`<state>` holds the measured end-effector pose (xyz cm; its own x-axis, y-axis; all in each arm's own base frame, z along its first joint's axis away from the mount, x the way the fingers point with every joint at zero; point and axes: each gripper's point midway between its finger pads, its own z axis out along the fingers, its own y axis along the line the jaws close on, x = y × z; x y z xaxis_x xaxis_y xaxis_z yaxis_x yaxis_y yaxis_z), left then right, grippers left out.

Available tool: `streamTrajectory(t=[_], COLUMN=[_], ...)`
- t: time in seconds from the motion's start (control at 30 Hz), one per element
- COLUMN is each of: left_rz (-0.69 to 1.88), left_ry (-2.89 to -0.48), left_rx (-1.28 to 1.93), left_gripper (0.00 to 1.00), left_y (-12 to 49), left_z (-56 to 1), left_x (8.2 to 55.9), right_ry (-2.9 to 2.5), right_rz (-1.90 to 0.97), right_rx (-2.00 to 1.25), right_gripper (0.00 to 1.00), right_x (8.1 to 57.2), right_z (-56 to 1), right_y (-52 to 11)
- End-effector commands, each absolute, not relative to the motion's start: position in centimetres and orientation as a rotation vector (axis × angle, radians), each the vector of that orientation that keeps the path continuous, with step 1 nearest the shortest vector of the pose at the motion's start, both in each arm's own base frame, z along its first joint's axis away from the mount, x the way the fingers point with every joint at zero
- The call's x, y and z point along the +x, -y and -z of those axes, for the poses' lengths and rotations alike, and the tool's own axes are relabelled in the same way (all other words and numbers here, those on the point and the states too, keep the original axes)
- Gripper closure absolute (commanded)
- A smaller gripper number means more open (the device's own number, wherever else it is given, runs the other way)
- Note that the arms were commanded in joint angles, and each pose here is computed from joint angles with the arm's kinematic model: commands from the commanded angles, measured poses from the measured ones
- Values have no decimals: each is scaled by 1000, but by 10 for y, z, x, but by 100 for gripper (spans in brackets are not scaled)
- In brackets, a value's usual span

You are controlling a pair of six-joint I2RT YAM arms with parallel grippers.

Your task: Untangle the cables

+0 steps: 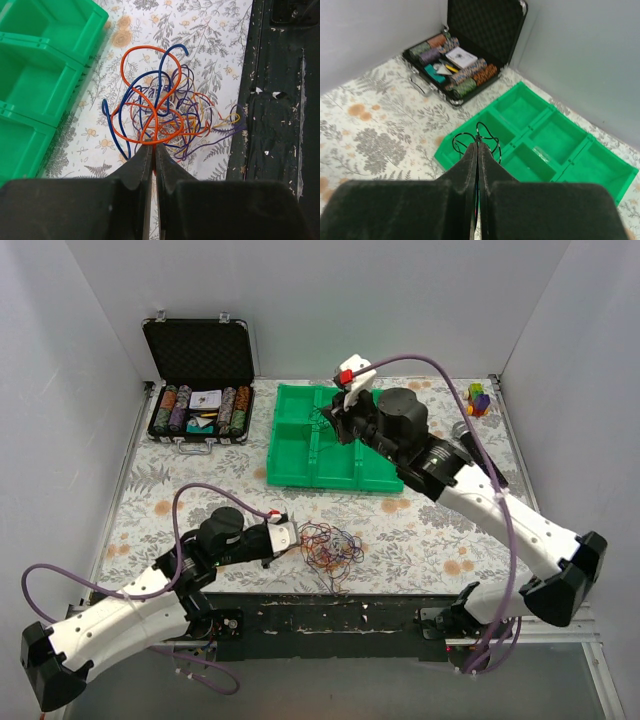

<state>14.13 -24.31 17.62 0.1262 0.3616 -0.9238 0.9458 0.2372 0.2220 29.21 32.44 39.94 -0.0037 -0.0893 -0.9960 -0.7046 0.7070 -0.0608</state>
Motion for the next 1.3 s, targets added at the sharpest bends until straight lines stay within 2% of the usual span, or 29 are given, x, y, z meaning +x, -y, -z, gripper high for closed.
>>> streamTrajectory(t=[0.0,0.43,0.8,0.93,0.97,1.1,1.27], left_rz=[689,659,655,667,667,674,675], left_ry=[-1433,-1434,-1423,-1432,-1432,-1431,-1430], left_rx=[1334,1354,1350,1355,1355,1363,1368], left_gripper=[100,100,100,100,100,100,100], left_y=[240,228,227,230,231,234,235], left_z=[-185,-185,-188,-189,-190,-190,-190], left_x=[136,130,130,131,131,132,132], right_ry=[-1445,-1582,-1760,-1796,-1798,-1782,-1801], right_rz=[-643,-716,-738,-733,-726,-718,-696], right_rx=[-655,-698,-712,-713,-705,-679,-652], right_gripper=[99,99,99,60,55,44,43], right_x=[321,405,424,425,427,432,435], right_z=[-402,-320,-233,-218,-219,-231,-230], right_y=[-344,-412,-434,-433,-432,-424,-411])
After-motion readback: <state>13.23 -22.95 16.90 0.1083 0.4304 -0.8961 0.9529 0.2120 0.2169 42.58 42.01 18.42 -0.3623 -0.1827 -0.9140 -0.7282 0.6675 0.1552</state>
